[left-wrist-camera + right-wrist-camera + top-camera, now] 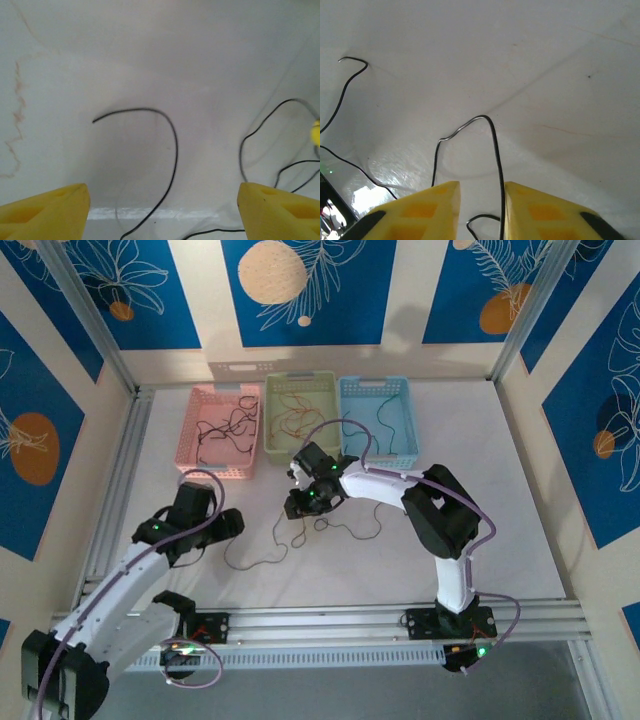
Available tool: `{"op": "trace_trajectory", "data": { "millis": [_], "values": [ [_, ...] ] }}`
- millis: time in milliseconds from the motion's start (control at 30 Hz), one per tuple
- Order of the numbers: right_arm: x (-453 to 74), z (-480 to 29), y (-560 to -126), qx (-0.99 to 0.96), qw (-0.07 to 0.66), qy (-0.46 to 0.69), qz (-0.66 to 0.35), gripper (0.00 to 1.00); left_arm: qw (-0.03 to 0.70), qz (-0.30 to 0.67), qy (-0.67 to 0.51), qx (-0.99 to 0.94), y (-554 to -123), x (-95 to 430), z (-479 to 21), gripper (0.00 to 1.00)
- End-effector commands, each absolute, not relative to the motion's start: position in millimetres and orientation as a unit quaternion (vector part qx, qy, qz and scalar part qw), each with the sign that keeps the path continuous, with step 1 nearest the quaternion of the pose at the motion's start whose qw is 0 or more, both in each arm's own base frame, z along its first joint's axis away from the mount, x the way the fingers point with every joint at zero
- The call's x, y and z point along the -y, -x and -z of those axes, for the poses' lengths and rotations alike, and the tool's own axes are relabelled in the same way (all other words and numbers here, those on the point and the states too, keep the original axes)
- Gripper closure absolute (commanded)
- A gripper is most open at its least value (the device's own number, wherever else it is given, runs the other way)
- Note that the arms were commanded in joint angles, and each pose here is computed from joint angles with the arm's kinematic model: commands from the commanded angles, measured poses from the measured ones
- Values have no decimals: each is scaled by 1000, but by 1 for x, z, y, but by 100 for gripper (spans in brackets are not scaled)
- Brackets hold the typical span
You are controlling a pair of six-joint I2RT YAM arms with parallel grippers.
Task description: Untangle the cables
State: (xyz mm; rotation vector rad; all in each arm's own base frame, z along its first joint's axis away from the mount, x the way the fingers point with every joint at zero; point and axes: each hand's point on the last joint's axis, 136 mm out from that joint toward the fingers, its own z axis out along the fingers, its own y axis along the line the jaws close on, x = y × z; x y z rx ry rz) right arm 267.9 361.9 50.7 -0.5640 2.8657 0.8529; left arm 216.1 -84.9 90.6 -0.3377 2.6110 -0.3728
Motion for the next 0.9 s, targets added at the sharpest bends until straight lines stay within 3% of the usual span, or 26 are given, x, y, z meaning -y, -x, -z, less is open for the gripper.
{"op": "trace_trajectory", "data": {
  "millis": [0, 100, 267, 400, 567, 867],
  "values": [
    [-363, -58, -264, -937, 48, 187, -292, 79, 225, 174, 152, -947, -216, 96, -71, 22],
    [-364, -57, -264, -936, 48, 182, -298, 85, 202, 188, 148, -950, -211, 105, -55, 27],
    [-372, -63, -263, -928, 44, 175, -327, 93, 189, 241, 128, -943, -210, 130, -43, 53],
    [-382, -77, -263, -918, 41, 172, -354, 98, 187, 260, 103, -942, -214, 145, -48, 100],
    [-400, -125, -276, -895, 81, 190, -396, 100, 255, 231, 61, -937, -241, 141, -106, 100],
    [-450, -235, -351, -838, 172, 190, -482, 100, 343, 195, 31, -919, -325, 127, -220, 100]
  ]
}}
